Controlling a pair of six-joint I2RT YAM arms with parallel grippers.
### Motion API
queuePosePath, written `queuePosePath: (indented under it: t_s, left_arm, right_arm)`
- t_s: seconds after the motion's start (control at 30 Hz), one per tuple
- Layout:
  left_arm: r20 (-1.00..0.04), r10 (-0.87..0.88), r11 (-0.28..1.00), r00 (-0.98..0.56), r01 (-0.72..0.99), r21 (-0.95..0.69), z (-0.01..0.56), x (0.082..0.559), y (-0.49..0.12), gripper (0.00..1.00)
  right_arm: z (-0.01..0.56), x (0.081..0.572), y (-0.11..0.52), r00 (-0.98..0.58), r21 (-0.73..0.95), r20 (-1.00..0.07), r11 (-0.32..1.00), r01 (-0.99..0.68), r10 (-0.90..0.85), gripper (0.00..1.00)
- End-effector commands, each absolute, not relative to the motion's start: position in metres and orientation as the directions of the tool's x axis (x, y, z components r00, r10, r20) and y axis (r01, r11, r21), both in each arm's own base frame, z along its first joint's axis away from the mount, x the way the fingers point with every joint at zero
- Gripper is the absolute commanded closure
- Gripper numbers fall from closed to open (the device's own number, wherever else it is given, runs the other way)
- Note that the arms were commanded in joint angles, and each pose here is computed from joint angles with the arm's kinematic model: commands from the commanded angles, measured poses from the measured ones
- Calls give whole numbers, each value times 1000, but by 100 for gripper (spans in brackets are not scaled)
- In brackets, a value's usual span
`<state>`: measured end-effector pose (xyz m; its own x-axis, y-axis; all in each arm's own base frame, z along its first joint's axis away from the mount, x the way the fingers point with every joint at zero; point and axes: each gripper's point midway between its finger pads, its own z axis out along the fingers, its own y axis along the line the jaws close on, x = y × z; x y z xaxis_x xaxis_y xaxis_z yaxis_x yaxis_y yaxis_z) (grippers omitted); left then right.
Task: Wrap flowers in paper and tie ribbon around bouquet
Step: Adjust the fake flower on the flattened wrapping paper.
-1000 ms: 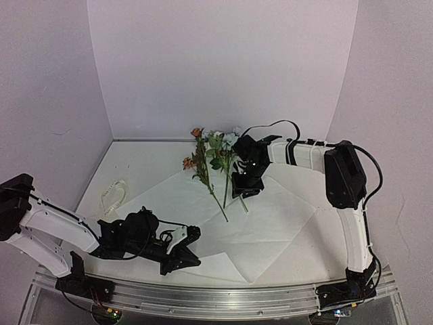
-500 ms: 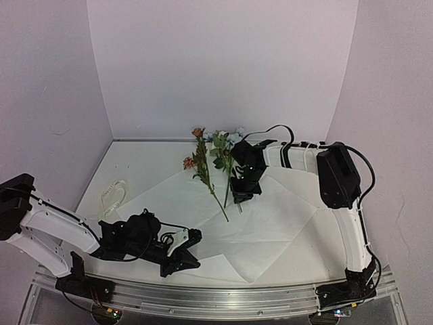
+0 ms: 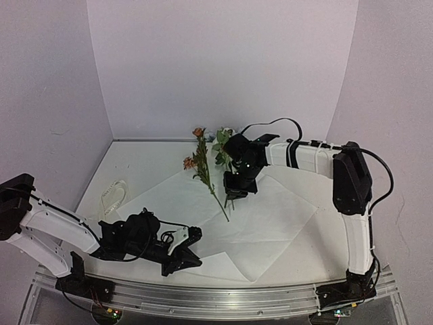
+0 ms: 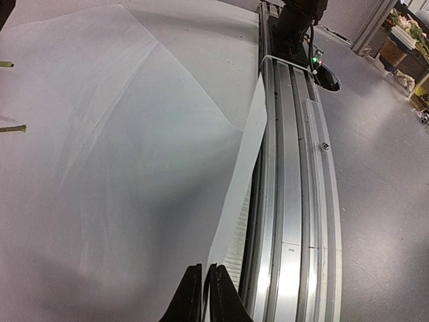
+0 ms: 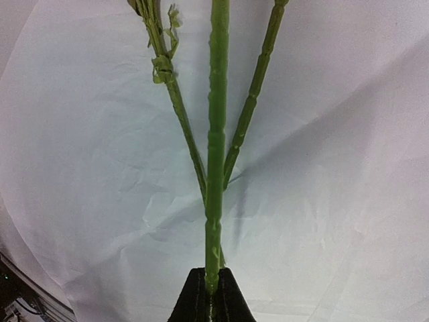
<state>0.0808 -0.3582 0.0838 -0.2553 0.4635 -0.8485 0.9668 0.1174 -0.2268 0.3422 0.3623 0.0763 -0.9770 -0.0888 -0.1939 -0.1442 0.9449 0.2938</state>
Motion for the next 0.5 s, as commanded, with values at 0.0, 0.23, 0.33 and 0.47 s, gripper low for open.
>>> queuePosePath:
  t_s: [0.0,0.23,0.33,0.47]
  left_arm:
    - [-878,416,108,-239,971,-213,96,82,-363,91]
    - [-889,370,161,-271,961,-226,108,90,-361,52]
    - [-909,286,214,-305,945,-249,130,98,-357,38]
    - [-919,138,299,-369,900,-317,164,115,-346,21]
  right_arm:
    - [80,330,370,-980,289,-198,953,-92,-34,100]
    - [75,314,387,-985,328,-166,941,-90,-36,84]
    - [83,314,384,-979,328,-194,936,-128,-67,56]
    - [99,335,368,-970,327,-240,937,-120,-41,30]
